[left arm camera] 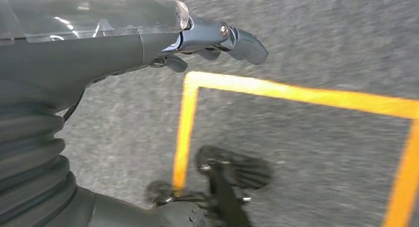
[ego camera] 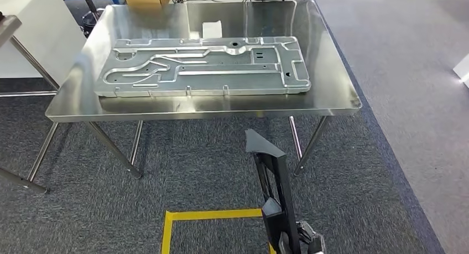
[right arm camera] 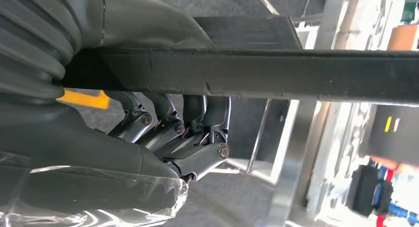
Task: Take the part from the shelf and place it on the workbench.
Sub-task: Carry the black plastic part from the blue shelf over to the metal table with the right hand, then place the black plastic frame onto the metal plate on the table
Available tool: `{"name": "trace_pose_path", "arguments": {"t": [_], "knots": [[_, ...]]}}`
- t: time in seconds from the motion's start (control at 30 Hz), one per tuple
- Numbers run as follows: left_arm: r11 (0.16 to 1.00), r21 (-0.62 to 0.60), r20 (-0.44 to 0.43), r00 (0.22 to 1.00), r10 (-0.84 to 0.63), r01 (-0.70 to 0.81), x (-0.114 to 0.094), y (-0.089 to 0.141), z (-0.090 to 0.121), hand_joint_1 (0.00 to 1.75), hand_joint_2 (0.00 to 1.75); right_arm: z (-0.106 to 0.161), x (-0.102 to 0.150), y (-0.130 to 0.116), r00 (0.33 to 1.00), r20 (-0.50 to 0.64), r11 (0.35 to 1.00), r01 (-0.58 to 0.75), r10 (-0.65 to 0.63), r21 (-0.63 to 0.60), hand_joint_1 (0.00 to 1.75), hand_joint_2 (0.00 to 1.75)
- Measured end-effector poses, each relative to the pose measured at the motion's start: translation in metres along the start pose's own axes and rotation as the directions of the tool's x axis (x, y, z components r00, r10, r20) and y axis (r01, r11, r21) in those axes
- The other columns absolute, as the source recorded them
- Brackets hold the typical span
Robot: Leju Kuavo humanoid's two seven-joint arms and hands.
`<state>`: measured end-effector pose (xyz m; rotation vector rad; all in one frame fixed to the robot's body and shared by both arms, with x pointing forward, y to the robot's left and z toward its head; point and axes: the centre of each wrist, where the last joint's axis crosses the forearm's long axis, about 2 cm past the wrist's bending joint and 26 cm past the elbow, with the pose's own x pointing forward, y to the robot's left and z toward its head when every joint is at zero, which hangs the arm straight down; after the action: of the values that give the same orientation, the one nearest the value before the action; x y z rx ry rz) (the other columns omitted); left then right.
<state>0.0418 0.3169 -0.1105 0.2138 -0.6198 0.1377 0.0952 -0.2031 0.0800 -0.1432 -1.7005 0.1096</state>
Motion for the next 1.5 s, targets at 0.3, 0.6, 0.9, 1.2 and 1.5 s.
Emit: {"name": "trace_pose_path", "arguments": {"t": [0.3,0.6,0.9,1.2,1.5], "knots": [[1.000,0.000,0.003,1.000,0.007,-0.007,-0.001,-0.002,0.001,0.00,1.75,0.001,-0.004,-0.005,1.000,-0.012,1.000,-0.024,0.024,0.013,1.75,1.75],[1.000,-0.008,0.018,1.000,0.015,-0.014,0.004,-0.006,-0.001,0.00,1.75,0.001,-0.004,-0.003,0.999,-0.026,1.000,-0.024,0.024,-0.005,1.75,1.75],[1.000,-0.004,0.009,1.000,0.018,-0.018,0.002,-0.005,0.000,0.00,1.75,0.002,-0.006,-0.002,0.999,-0.044,1.000,-0.028,0.028,-0.008,1.75,1.75],[1.000,-0.016,0.007,1.000,0.018,-0.018,0.002,-0.005,-0.001,0.00,1.75,-0.006,0.001,-0.005,0.995,0.022,0.994,-0.100,0.101,-0.044,1.75,1.75],[0.999,-0.053,0.009,1.000,-0.007,0.007,0.005,-0.010,-0.001,0.00,1.75,-0.056,0.060,-0.029,0.925,0.250,0.939,-0.219,0.286,-0.265,1.75,1.75]]}}
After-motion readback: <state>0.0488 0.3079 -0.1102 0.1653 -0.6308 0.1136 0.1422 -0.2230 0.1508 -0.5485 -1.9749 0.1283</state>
